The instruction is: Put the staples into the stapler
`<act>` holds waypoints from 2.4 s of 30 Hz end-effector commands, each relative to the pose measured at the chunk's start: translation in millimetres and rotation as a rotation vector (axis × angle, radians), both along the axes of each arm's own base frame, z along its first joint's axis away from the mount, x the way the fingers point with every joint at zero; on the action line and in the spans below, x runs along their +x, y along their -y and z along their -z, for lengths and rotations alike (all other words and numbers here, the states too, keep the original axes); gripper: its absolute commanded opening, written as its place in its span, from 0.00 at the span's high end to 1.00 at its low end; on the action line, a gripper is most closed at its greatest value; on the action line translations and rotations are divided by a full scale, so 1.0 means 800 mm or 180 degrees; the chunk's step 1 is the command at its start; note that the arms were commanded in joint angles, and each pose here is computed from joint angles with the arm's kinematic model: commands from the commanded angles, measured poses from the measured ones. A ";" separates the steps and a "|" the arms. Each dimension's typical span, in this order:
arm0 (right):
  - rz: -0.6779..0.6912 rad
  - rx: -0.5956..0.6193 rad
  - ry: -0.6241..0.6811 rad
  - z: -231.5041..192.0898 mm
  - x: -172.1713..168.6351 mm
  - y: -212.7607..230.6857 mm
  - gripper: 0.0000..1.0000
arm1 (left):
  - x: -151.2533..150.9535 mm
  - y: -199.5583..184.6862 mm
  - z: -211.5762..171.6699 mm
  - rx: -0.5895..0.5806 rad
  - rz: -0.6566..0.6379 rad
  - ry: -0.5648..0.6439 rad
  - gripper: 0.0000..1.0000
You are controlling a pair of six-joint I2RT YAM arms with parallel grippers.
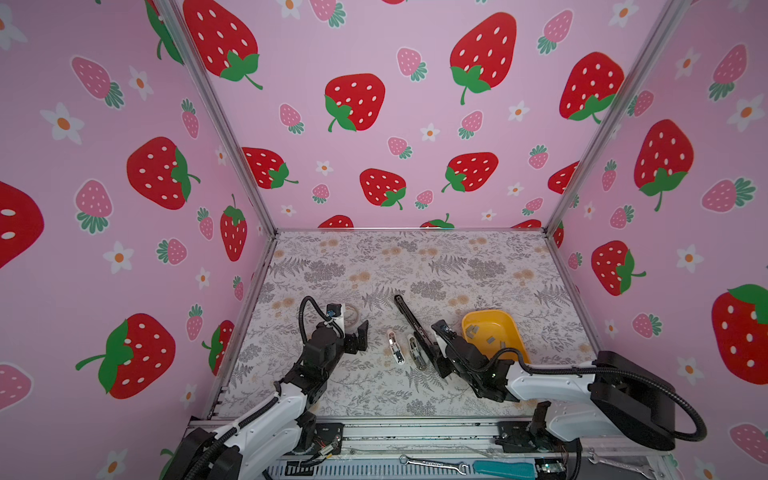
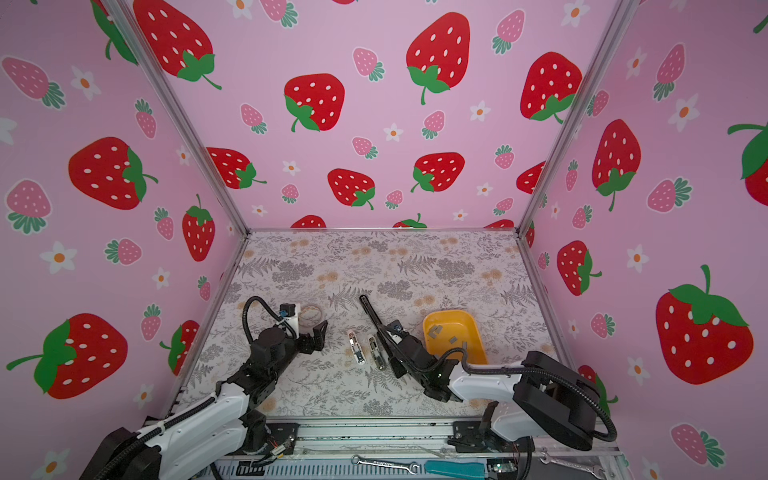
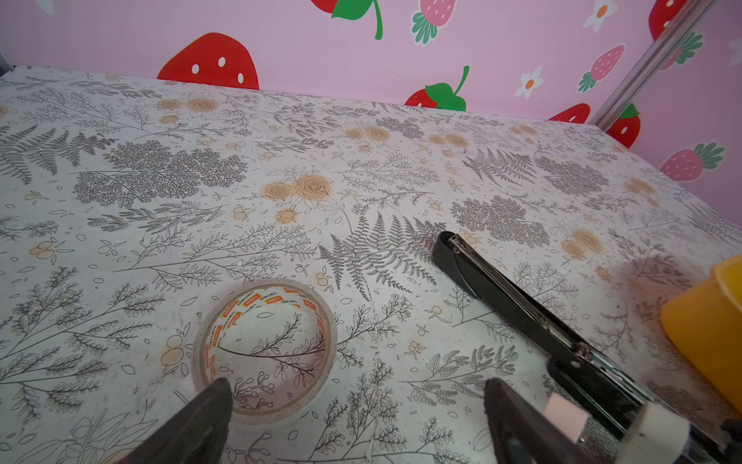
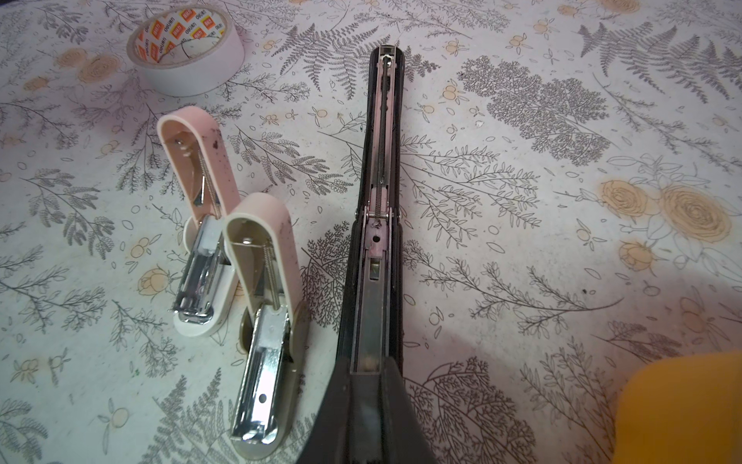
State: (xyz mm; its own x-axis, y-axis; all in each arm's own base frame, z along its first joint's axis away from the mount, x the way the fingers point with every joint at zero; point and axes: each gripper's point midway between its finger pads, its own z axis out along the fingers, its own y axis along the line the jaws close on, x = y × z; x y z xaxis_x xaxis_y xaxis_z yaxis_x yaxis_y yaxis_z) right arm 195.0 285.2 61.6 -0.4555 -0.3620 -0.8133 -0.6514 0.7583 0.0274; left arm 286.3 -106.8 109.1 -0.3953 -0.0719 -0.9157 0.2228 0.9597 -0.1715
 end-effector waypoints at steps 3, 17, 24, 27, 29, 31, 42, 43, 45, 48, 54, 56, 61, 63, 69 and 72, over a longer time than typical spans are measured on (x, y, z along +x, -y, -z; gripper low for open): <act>0.0018 0.0017 -0.0001 -0.001 0.003 -0.003 0.98 | 0.002 0.004 -0.011 -0.0030 0.0041 0.0082 0.01; 0.0014 0.0024 -0.0234 0.014 -0.013 0.009 0.98 | 0.002 0.005 -0.012 -0.0028 0.0053 0.0090 0.01; 0.0027 0.0025 -0.0311 0.020 -0.019 0.016 0.98 | 0.001 0.005 -0.010 -0.0024 0.0063 0.0082 0.01; 0.0011 0.0038 -0.0325 0.019 -0.019 0.013 0.96 | 0.001 0.006 -0.012 -0.0033 0.0066 0.0090 0.01; 0.0004 0.0029 -0.0333 0.020 -0.020 0.011 0.89 | 0.001 0.006 -0.012 -0.0033 0.0065 0.0090 0.01; 0.0006 0.0020 -0.0336 0.020 -0.019 0.010 0.84 | 0.001 0.005 -0.012 -0.0031 0.0064 0.0089 0.01; 0.0025 0.0085 -0.0300 0.006 -0.017 0.008 0.72 | 0.001 0.006 -0.011 -0.0028 0.0064 0.0085 0.01; 0.0021 0.0106 -0.0294 0.002 -0.018 0.008 0.72 | 0.001 0.006 -0.011 -0.0028 0.0064 0.0083 0.01; 0.0011 0.0171 -0.0273 -0.009 -0.018 0.006 0.71 | 0.001 0.006 -0.011 -0.0030 0.0065 0.0085 0.01; 0.0005 0.0307 -0.0209 -0.034 -0.019 0.005 0.71 | 0.002 0.004 -0.012 -0.0027 0.0040 0.0092 0.01; 0.0359 0.0542 0.0093 -0.097 -0.003 0.033 0.64 | 0.010 -0.007 -0.018 0.0062 -0.0144 0.0114 0.01; 0.0537 0.0499 0.0160 -0.109 0.006 0.050 0.65 | 0.015 -0.005 -0.023 0.0120 -0.0122 0.0148 0.01; 0.1030 0.0229 0.0128 -0.112 0.033 0.100 0.70 | 0.037 -0.006 -0.029 0.0206 -0.0199 0.0252 0.01; 0.1201 0.0260 0.0147 -0.122 0.040 0.123 0.72 | 0.048 -0.009 -0.025 0.0215 -0.0260 0.0232 0.01; 0.1670 0.0177 0.0049 -0.108 0.061 0.178 0.75 | 0.074 -0.011 -0.013 0.0224 -0.0334 0.0044 0.01; 0.1824 0.0175 -0.0155 -0.088 0.068 0.191 0.76 | 0.073 -0.021 -0.016 0.0131 -0.0438 0.0089 0.01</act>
State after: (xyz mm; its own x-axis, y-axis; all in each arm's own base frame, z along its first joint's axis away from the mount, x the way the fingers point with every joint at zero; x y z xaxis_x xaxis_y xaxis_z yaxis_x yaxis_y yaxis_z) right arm 251.8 144.9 153.4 -0.5345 -0.0185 -0.8450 -0.1841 0.9783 0.0950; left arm 334.9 -95.1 99.3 -0.4293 -0.0312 -0.9026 0.1214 0.9883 -0.0919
